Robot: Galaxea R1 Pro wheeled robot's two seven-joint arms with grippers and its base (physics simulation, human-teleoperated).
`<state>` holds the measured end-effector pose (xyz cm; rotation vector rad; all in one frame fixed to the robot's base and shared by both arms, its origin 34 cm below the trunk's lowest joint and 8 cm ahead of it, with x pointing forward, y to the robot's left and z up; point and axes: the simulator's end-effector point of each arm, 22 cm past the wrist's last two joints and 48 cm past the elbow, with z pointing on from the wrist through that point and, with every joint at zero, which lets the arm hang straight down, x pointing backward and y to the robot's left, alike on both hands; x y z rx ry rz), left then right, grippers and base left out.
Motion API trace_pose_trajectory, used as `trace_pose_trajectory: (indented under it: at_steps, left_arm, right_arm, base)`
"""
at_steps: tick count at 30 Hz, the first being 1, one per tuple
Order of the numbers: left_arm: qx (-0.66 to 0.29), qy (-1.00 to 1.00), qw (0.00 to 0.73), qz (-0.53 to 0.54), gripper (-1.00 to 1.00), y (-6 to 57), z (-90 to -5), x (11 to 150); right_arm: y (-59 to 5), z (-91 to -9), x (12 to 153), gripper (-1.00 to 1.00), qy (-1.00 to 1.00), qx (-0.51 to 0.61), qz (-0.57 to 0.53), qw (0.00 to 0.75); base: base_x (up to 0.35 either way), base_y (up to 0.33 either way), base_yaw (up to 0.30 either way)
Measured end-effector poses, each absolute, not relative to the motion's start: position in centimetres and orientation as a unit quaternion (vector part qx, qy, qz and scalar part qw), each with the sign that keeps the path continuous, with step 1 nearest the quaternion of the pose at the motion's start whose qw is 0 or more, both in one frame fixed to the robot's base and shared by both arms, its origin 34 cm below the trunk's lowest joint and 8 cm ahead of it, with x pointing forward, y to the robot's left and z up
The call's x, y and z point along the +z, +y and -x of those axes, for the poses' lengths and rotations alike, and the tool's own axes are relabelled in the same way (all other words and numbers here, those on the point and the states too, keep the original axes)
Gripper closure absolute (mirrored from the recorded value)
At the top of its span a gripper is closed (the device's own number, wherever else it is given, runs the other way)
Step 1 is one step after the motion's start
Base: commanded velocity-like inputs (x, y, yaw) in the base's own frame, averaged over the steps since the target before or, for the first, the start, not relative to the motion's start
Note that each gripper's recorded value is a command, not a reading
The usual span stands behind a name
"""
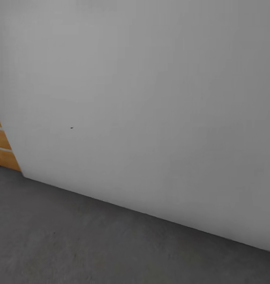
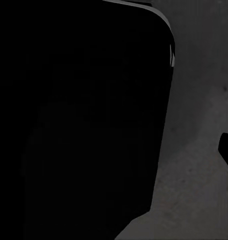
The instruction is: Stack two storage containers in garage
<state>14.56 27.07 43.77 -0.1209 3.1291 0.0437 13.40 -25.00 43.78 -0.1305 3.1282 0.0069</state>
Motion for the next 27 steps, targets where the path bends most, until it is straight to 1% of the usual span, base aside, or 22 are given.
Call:
trace_pose_trajectory:
  at_steps: [27]
  left_arm:
    - [0.014,0.999,0.005,0.038,-1.0,27.07,-14.55,43.78]
  right_arm:
    - [-24.98,-13.42,43.78,-1.0,0.999,0.004,0.039,0.005]
  base:
    - [0.0,0.0,0.3]
